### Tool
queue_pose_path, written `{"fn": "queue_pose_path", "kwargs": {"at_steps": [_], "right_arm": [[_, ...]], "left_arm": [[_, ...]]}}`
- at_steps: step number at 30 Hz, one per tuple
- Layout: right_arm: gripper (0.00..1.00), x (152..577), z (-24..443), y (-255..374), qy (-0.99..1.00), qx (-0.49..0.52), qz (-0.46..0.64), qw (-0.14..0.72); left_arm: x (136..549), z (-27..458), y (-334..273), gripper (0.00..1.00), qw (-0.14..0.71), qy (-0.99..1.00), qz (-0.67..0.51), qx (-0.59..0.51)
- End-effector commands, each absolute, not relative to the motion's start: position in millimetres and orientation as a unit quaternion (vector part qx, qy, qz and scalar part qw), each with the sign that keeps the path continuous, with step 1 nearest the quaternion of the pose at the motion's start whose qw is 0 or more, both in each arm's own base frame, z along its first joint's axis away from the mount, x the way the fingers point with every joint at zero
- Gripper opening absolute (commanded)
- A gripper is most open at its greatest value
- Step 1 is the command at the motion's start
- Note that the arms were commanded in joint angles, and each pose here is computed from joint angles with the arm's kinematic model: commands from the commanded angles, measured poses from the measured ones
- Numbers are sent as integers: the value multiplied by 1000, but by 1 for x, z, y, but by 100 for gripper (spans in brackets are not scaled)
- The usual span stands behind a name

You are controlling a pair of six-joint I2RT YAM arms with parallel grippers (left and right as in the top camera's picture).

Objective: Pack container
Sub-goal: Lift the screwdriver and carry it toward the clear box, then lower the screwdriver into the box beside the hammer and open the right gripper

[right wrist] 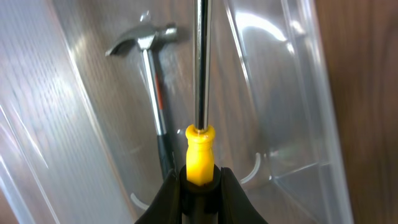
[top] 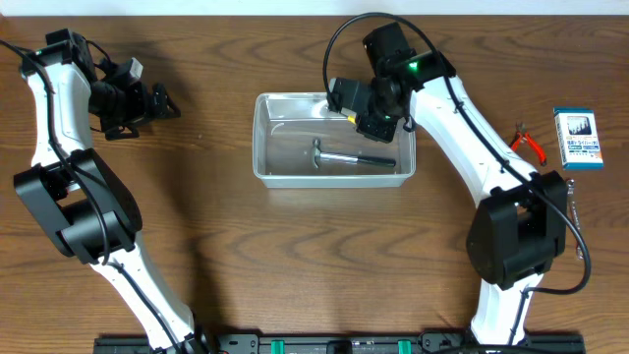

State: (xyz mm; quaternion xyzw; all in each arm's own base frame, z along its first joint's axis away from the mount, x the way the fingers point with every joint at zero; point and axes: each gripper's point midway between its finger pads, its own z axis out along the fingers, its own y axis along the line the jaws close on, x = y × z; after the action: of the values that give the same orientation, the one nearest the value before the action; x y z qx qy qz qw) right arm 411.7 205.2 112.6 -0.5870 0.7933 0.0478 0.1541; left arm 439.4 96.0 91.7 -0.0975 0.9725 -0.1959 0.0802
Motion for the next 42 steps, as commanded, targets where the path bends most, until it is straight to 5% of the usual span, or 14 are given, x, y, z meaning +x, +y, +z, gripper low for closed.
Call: {"fn": "queue_pose_path", "kwargs": {"at_steps": [1, 42], "right_arm": [[1, 411, 105, 205, 781, -607, 43, 141], [1, 409, 51, 207, 790, -603, 66, 92]], "left_arm": [[443, 109, 99, 98, 102, 973, -187, -93], [443, 109, 99, 98, 102, 973, -187, -93]]}}
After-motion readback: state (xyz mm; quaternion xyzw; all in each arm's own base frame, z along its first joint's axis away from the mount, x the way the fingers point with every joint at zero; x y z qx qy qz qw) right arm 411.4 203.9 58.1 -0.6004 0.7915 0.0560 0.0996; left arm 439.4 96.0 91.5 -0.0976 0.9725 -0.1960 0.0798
